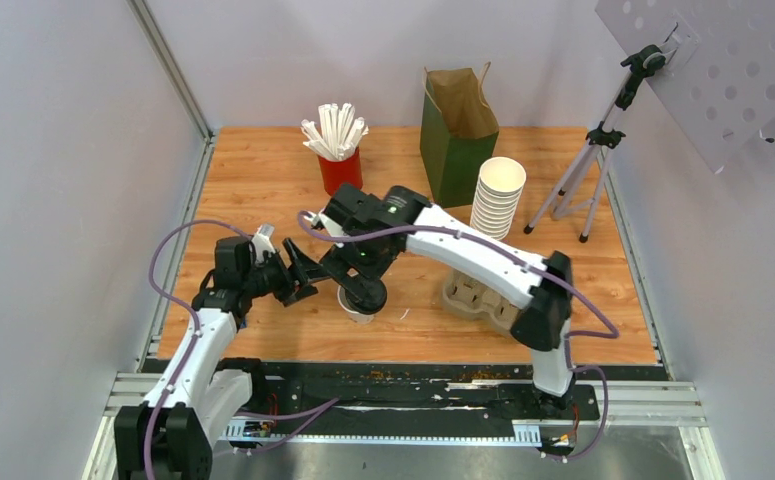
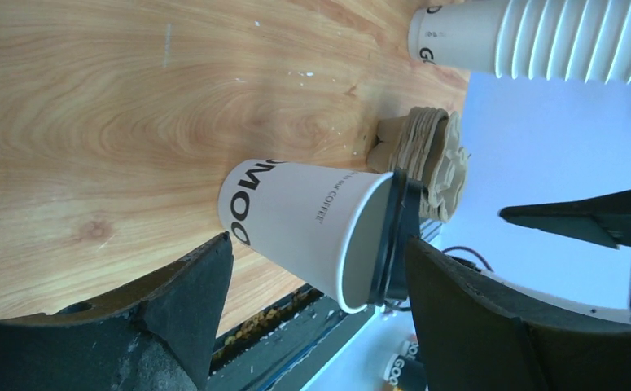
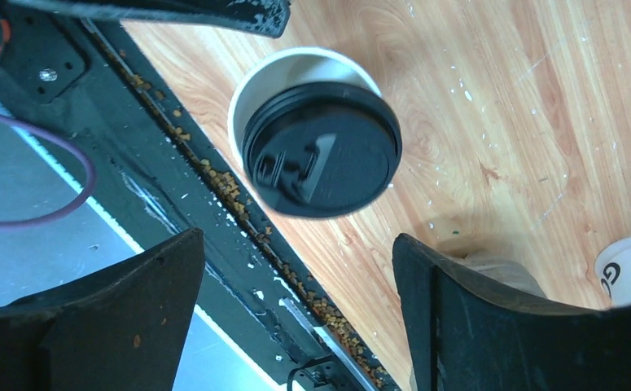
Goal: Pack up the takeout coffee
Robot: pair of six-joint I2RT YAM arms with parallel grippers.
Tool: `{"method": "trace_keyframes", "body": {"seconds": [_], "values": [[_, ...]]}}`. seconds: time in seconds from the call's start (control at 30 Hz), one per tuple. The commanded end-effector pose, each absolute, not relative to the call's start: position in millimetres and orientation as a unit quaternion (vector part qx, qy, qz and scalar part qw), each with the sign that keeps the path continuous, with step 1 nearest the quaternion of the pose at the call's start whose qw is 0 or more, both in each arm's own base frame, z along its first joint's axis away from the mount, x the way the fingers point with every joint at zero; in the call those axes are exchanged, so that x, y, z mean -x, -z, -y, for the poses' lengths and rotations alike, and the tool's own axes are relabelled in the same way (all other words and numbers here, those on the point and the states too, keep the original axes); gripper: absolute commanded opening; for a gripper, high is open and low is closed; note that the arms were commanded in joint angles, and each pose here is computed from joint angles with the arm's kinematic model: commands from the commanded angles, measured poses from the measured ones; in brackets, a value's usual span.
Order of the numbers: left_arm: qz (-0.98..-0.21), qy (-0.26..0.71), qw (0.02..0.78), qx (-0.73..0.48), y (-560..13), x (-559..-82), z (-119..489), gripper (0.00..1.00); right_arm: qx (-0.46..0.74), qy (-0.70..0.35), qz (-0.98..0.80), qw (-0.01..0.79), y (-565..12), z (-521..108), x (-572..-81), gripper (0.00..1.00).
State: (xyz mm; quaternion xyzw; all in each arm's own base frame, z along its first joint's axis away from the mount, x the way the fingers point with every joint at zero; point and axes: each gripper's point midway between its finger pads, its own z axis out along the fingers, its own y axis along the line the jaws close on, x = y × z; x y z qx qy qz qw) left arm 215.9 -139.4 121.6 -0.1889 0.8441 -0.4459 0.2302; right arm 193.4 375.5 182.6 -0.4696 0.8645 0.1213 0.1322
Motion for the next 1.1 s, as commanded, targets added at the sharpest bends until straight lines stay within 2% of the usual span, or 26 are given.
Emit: {"method": "trace_keyframes", "body": {"seconds": [0.0, 0.13, 0.23, 0.3, 0.33, 0.57, 1.07], "values": [[-0.852, 0.433, 0.267, 0.128, -139.5, -218.8, 144.7, 0.85, 0.448, -0.221, -0.835, 0.230, -239.8, -380.8, -189.6, 0.87], [-0.847, 0.437, 0.290, 0.089, -155.7, -219.7, 155.5, 0.91, 0.467, -0.260, -0.809, 0.245, -226.5, -368.0, -184.1, 0.88], [-0.846, 0.440, 0.294, 0.065, -163.6, -221.0, 164.2, 0.93, 0.501, -0.275, -0.769, 0.287, -222.8, -360.9, -182.4, 0.89], [-0.851, 0.434, 0.292, 0.052, -165.0, -221.6, 167.5, 0.94, 0.529, -0.275, -0.734, 0.325, -219.9, -356.9, -183.5, 0.99], [-0.855, 0.429, 0.289, 0.045, -164.6, -220.9, 168.4, 0.95, 0.545, -0.271, -0.714, 0.345, -217.9, -355.3, -184.9, 1.00], [-0.870, 0.406, 0.280, 0.020, -157.6, -218.4, 170.6, 0.96, 0.622, -0.244, -0.596, 0.445, -210.1, -347.6, -194.0, 1.00], [-0.866, 0.417, 0.274, -0.036, -158.6, -212.4, 187.7, 0.95, 0.684, -0.243, -0.563, 0.395, -162.2, -343.9, -193.3, 0.96]]}}
